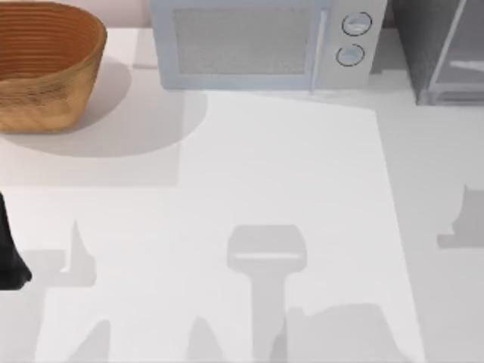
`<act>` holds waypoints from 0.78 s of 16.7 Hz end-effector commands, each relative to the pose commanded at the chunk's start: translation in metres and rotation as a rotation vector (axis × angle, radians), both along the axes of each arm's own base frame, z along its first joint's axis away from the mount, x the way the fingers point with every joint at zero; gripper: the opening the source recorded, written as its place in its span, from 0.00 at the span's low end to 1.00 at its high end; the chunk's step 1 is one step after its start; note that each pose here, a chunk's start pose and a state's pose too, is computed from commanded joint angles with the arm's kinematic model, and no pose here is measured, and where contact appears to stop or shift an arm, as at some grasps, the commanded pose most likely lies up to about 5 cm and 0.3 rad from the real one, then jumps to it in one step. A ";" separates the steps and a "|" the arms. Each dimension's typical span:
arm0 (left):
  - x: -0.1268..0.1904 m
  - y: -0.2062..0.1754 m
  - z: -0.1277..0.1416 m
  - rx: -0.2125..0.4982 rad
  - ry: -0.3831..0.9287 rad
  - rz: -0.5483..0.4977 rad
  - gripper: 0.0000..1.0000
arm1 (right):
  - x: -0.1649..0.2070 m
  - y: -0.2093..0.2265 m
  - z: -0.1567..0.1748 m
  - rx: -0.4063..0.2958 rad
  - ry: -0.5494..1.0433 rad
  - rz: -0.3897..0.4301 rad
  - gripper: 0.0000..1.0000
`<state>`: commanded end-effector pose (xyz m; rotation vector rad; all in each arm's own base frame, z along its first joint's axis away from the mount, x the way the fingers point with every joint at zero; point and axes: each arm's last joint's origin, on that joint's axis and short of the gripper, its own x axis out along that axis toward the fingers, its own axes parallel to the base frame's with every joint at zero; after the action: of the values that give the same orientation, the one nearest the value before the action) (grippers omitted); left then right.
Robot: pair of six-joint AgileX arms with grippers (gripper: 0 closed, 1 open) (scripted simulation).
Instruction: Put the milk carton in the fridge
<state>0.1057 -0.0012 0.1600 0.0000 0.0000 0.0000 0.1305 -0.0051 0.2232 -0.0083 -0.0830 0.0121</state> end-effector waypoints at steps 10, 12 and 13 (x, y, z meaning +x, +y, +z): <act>0.000 0.000 0.000 0.000 0.000 0.000 1.00 | 0.175 -0.047 0.010 -0.009 0.055 -0.019 0.00; 0.000 0.000 0.000 0.000 0.000 0.000 1.00 | 0.209 -0.062 -0.017 -0.003 0.073 -0.020 0.00; 0.000 0.000 0.000 0.000 0.000 0.000 1.00 | 0.224 -0.069 -0.032 0.000 0.081 -0.020 0.00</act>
<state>0.1057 -0.0012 0.1600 0.0000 0.0000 0.0000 0.3544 -0.0737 0.1909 -0.0090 -0.0023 -0.0073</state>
